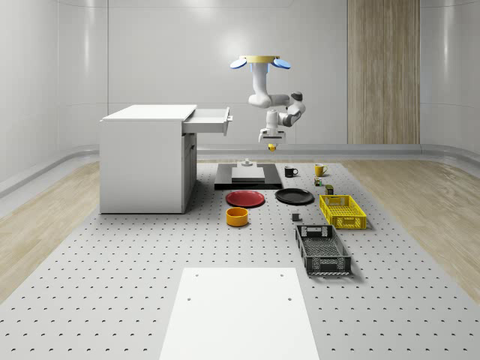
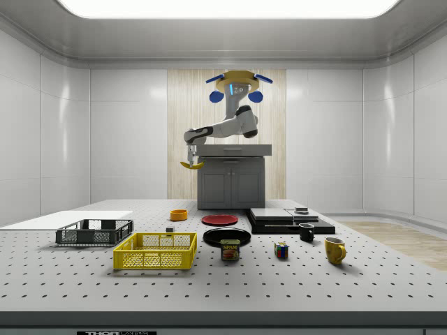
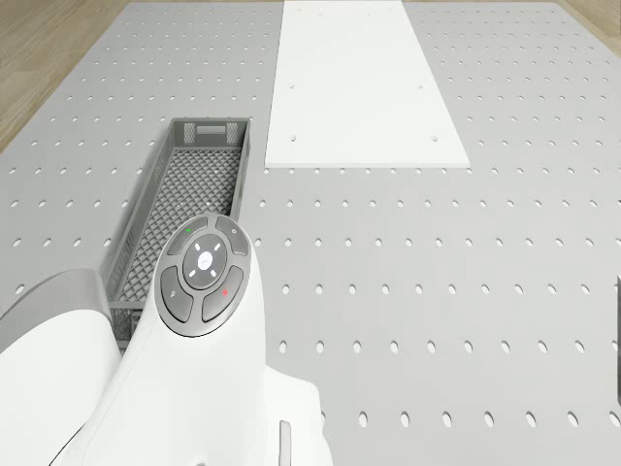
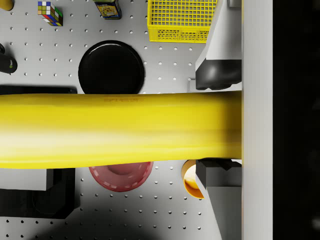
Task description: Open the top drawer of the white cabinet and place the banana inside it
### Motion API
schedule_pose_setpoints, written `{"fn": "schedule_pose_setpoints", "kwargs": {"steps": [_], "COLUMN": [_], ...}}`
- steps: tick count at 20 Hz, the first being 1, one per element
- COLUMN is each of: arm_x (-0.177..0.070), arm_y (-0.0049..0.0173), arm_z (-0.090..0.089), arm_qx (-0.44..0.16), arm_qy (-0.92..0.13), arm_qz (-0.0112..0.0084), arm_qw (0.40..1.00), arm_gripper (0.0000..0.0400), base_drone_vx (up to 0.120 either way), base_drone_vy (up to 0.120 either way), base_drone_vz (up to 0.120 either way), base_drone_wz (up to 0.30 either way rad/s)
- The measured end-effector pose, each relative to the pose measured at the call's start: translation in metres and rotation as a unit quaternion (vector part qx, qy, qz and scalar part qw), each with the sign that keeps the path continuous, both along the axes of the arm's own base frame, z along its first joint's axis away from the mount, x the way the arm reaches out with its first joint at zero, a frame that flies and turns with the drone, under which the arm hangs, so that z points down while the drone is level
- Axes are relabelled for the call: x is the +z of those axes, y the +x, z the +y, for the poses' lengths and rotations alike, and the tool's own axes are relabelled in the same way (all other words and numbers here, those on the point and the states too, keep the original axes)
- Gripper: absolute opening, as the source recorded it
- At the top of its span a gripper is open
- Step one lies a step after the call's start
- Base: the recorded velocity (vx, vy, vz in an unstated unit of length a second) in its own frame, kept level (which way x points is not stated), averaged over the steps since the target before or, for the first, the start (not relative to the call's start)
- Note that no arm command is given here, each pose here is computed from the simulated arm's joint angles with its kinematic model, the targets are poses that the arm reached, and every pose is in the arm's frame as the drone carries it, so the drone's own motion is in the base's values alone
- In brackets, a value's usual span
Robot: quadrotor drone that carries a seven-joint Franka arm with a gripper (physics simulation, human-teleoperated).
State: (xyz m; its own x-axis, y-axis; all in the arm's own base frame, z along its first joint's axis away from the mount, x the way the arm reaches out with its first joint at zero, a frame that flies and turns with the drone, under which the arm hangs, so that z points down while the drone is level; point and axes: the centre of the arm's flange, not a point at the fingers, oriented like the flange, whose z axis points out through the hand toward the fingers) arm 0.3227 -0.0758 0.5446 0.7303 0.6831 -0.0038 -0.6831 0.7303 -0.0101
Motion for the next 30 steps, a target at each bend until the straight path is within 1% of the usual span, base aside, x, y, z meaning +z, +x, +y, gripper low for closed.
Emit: {"fn": "schedule_pose_setpoints", "kwargs": {"steps": [29, 30], "arm_x": [0.0000, 0.0000], "arm_y": [0.0000, 0.0000], "arm_z": [0.0000, 0.0000], "arm_qx": [0.000, 0.000], "arm_qy": [0.000, 0.000], "arm_qz": [0.0000, 0.0000], "arm_qw": [1.000, 1.000], "arm_gripper": [0.0190, 0.0190], "base_drone_vx": [-0.120, -0.120], "base_drone_vy": [0.000, 0.000], "base_drone_vz": [0.120, 0.000], "base_drone_wz": [0.000, 0.000]}}
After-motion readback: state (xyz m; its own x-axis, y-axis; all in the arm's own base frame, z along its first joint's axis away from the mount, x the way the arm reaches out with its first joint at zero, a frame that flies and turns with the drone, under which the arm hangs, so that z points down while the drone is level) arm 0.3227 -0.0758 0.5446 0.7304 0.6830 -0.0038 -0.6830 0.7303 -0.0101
